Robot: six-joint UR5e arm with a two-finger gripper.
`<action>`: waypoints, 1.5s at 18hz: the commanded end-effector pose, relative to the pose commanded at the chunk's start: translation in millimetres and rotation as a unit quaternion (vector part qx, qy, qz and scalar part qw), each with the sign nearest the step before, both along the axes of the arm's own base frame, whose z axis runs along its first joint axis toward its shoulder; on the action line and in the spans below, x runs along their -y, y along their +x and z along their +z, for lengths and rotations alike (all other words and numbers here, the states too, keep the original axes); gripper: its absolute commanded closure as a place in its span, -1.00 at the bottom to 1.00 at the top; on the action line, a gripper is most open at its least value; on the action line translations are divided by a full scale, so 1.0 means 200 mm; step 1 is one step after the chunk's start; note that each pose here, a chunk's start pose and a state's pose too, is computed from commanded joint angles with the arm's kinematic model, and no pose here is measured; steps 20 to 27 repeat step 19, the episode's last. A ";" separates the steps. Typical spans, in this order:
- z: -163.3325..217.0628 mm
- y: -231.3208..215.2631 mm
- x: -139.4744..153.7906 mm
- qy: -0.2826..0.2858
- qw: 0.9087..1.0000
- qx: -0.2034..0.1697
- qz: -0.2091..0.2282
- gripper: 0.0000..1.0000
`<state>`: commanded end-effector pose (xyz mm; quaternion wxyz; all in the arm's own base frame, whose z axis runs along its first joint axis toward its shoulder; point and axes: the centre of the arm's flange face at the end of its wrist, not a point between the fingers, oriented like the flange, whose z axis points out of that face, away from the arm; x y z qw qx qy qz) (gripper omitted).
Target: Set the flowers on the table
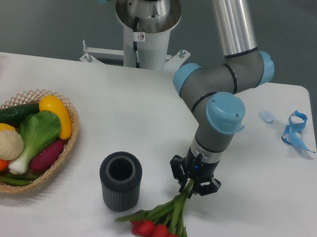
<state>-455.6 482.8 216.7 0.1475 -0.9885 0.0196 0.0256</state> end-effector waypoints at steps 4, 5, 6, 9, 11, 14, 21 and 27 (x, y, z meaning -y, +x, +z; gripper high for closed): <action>0.17 -0.07 -0.04 0.019 0.999 -0.029 0.001 -1.00; 0.29 -0.08 -0.05 0.030 0.998 -0.048 0.001 -1.00; 0.43 -0.11 -0.07 0.043 0.997 -0.070 0.001 -1.00; 0.68 -0.20 -0.03 -0.022 0.985 -0.167 0.034 -1.00; 0.74 -0.20 -0.05 -0.030 0.982 -0.185 0.023 -1.00; 0.84 -0.18 0.01 -0.043 0.980 -0.195 -0.014 -1.00; 0.90 -0.17 0.11 -0.058 0.982 -0.177 -0.034 -1.00; 0.90 -0.17 0.11 -0.058 0.982 -0.177 -0.034 -1.00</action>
